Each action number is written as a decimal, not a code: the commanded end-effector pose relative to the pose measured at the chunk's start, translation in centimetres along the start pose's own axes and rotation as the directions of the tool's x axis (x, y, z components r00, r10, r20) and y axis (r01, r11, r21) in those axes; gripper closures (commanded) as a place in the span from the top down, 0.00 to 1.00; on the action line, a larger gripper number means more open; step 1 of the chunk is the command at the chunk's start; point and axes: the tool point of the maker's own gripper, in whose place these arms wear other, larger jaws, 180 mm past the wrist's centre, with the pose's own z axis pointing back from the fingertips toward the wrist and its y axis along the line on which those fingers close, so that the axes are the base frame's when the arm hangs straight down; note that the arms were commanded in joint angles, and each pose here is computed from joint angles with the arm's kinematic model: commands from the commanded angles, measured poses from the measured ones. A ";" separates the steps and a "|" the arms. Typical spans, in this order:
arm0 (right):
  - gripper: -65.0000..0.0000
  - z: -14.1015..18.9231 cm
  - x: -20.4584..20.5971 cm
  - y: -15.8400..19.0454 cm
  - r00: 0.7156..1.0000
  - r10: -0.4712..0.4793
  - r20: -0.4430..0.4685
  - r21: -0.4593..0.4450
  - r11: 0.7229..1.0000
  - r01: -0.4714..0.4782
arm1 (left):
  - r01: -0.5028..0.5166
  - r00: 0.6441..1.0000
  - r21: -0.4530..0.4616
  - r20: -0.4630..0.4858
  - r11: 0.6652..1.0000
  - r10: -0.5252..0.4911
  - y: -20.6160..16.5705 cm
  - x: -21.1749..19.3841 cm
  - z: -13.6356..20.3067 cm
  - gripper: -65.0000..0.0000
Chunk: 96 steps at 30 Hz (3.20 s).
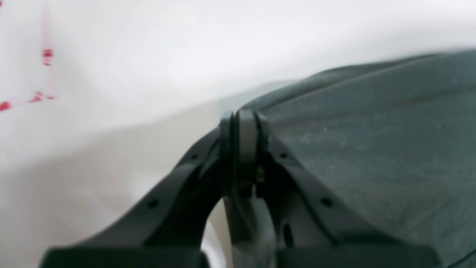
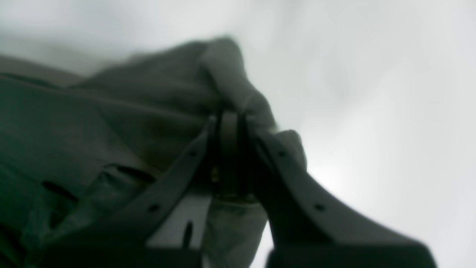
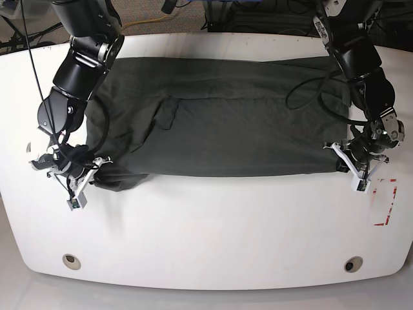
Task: Fold the T-shirt properly
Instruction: 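Lift the hem with both grippers and fold it over toward the collar, then release the left gripper and regrasp the folded shirt's end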
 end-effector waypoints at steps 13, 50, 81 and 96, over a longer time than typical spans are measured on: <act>0.00 6.9 -1.5 -1.2 0.990 0.127 -0.053 -0.196 0.971 -0.135 | 0.191 0.981 0.101 -0.055 0.976 -0.186 0.7 -0.4 5.5 0.00; 0.62 11.2 -17.6 5.2 0.979 -0.079 -0.187 0.064 0.994 0.093 | 0.303 0.892 0.061 -0.370 0.951 -0.260 -0.3 -13.1 11.6 0.54; 0.50 5.3 -19.0 7.8 0.961 -0.192 -0.200 0.152 0.963 0.224 | 0.195 0.909 -0.008 -0.374 0.981 -0.183 -2.1 -14.7 9.0 0.72; 0.50 2.6 -14.2 3.4 0.971 -0.206 -0.122 0.130 0.966 0.222 | 0.209 0.964 0.014 -0.168 0.978 -0.204 -2.3 -7.1 8.7 0.72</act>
